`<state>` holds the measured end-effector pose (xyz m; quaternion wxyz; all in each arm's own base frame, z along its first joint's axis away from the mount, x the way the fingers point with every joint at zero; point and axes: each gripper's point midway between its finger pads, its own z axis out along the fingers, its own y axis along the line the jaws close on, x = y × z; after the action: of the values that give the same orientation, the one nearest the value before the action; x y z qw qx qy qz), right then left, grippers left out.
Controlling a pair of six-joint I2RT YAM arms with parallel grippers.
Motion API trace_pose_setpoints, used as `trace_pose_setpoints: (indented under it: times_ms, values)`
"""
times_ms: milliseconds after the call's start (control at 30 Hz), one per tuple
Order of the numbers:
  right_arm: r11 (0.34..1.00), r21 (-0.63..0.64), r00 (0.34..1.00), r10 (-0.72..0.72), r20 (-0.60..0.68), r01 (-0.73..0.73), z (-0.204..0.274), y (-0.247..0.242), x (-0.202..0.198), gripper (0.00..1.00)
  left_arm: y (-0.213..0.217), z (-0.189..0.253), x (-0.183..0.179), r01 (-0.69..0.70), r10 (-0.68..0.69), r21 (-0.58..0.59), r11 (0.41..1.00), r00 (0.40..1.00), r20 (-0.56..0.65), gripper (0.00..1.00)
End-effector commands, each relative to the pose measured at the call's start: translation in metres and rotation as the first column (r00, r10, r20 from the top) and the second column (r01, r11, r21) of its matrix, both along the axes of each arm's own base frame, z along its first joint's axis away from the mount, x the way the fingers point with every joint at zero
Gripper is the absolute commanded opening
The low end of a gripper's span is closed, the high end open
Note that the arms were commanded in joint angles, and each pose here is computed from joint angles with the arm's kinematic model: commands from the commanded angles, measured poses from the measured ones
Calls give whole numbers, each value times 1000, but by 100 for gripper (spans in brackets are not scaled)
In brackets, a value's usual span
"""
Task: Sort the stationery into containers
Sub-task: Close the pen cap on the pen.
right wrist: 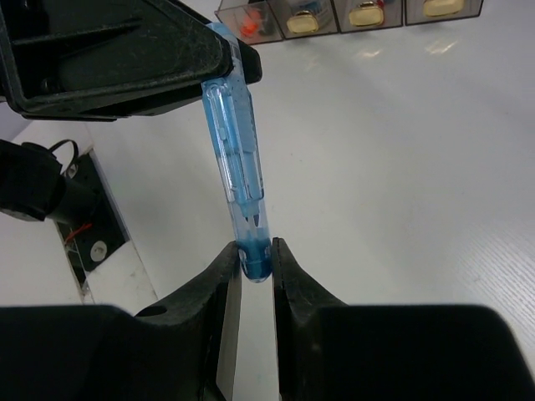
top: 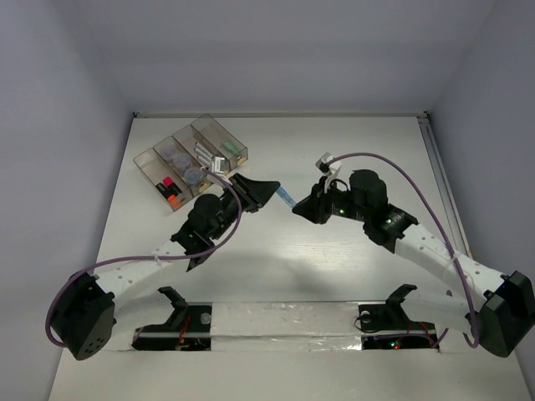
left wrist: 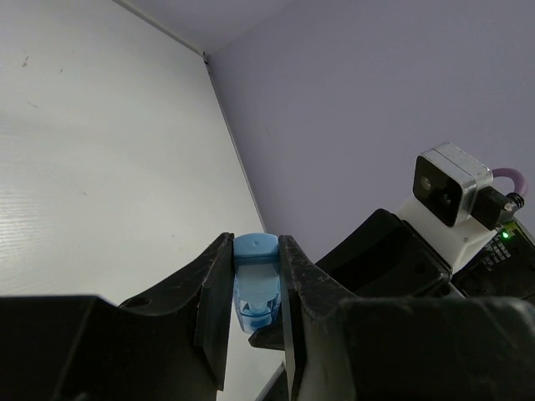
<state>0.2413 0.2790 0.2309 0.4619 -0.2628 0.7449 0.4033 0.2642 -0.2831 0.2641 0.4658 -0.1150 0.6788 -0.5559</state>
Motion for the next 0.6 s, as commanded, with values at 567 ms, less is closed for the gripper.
trace_pose_setpoints:
  times_ms: [567]
  values:
    - [966,256,908,-137,396,34,171,-6,61,0,-60,-53,-101,401,-400,-30,916,903,-158,0]
